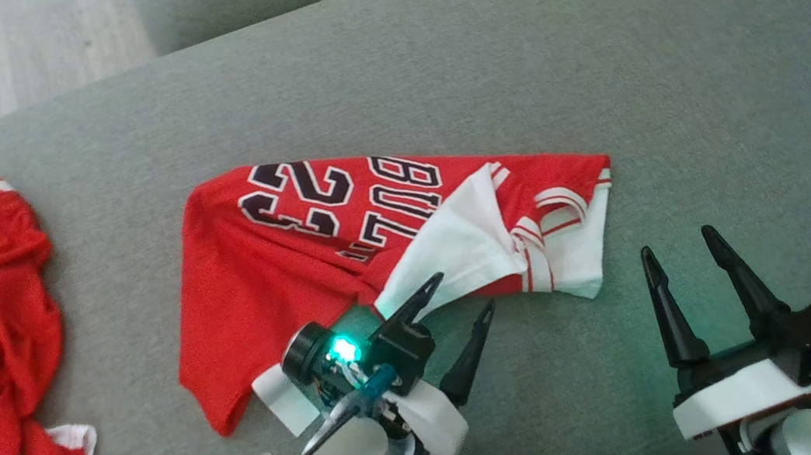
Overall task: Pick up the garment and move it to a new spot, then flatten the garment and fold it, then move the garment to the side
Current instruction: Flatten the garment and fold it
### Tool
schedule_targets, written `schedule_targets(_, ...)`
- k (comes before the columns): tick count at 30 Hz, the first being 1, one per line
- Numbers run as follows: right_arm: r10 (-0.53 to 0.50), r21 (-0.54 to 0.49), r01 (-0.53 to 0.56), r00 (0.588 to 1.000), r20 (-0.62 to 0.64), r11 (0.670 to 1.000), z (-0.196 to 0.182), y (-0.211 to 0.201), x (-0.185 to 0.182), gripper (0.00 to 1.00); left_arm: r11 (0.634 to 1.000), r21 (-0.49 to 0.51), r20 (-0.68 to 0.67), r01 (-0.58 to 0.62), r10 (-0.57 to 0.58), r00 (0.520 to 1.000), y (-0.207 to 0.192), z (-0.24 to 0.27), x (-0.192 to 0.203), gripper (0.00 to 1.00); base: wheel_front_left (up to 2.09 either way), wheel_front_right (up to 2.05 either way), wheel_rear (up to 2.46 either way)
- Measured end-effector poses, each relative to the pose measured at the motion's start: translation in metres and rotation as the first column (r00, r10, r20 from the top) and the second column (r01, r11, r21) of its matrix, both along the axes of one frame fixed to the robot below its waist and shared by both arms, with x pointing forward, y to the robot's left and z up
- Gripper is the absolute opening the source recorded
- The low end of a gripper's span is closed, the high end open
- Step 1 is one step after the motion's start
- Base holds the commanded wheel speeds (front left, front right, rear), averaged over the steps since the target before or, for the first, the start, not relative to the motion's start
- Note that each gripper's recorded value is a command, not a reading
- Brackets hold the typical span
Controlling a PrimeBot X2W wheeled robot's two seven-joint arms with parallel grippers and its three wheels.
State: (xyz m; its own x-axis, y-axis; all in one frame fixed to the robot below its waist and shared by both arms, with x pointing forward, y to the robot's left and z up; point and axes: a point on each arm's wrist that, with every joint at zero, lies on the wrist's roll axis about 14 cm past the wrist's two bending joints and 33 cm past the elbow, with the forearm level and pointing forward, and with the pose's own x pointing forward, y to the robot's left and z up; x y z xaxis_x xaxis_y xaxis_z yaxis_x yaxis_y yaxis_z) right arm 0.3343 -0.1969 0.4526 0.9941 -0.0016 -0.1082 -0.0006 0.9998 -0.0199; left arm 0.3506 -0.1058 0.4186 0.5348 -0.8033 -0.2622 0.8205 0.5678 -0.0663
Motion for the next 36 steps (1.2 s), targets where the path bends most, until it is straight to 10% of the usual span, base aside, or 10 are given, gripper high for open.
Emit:
schedule_targets(15,-0.057,0.002,0.057,0.998,-0.016,0.998,-0.003,-0.016,-0.005,1.0,0.996,0.049,0.05,0.072,-0.074,0.996,-0.019,-0.004,0.013,1.0,0.0,0.0,0.0)
schedule_targets(19,-0.06,0.005,0.06,0.998,-0.011,0.998,-0.002,-0.017,-0.006,1.0,0.998,0.017,0.035,0.065,-0.065,0.997,-0.021,0.001,0.012,0.0,0.0,0.0,0.0)
schedule_targets(36,-0.066,0.005,0.066,0.998,0.008,0.998,0.004,-0.019,-0.007,1.0,0.924,-0.209,-0.182,0.321,-0.359,0.916,-0.07,0.042,-0.088,0.0,0.0,0.0,0.0)
